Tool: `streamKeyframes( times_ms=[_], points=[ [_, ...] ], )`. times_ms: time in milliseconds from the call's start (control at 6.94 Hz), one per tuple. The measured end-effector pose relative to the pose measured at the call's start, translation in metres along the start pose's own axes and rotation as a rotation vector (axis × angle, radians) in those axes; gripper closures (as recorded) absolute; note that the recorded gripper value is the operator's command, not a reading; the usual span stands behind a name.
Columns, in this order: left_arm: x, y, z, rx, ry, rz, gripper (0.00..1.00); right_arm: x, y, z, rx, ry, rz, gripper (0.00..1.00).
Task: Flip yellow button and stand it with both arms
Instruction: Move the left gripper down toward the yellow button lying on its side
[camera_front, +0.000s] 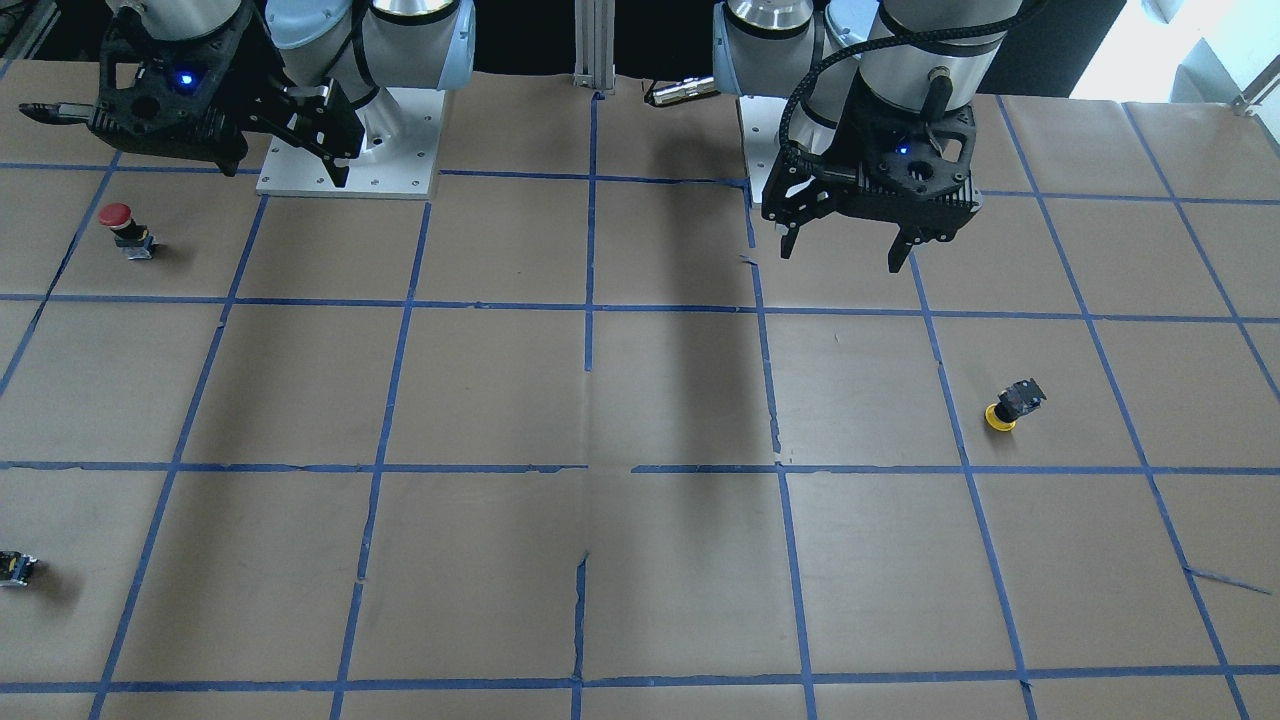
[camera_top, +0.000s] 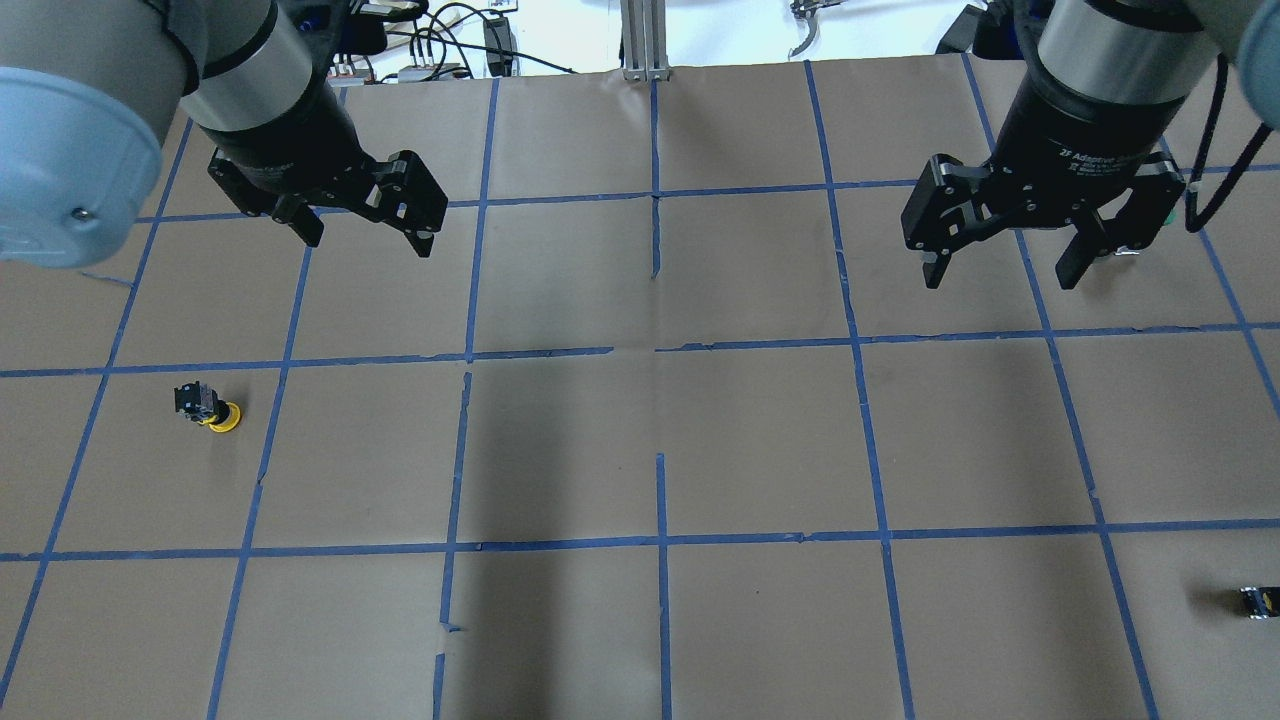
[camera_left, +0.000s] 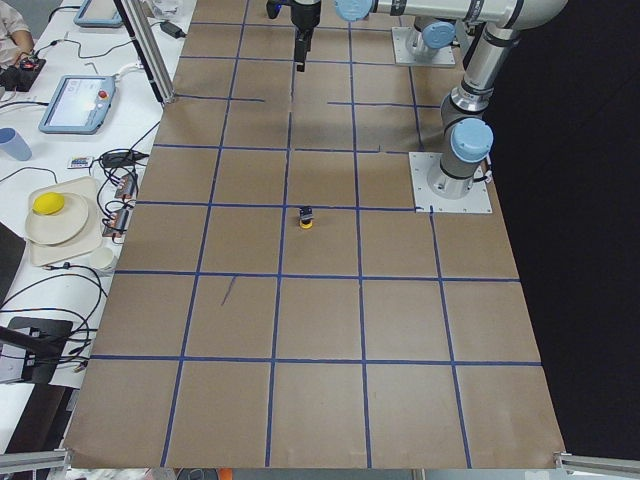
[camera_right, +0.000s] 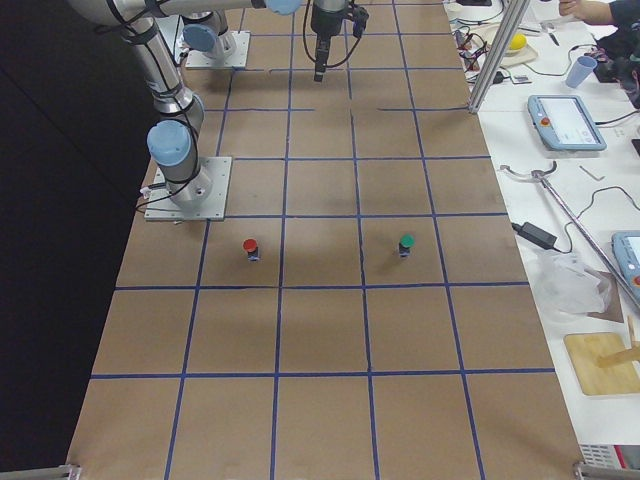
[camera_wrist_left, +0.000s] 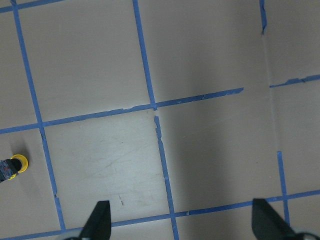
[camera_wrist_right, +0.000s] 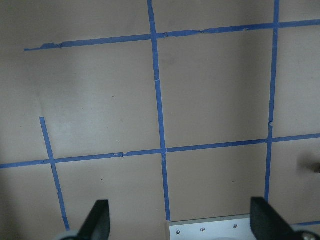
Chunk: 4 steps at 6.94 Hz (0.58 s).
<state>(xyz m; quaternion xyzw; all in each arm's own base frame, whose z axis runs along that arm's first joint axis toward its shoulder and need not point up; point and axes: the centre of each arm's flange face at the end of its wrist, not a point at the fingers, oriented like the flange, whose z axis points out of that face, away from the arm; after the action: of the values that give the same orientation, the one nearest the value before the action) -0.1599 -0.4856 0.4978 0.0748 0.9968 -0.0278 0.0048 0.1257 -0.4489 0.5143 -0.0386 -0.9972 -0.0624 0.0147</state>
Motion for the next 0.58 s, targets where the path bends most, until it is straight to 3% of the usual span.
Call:
streamKeyframes(
  times_ms=[288,576],
  points=[
    [-0.013,0.000,-0.001,0.000,-0.004,-0.018,0.00,0.001,-0.001,0.000,0.004,-0.003,0.004,0.00],
    [-0.086,-0.003,0.020,-0.053,-0.004,-0.136,0.00,0.000,-0.001,0.000,0.001,-0.009,0.010,0.00]
  ],
)
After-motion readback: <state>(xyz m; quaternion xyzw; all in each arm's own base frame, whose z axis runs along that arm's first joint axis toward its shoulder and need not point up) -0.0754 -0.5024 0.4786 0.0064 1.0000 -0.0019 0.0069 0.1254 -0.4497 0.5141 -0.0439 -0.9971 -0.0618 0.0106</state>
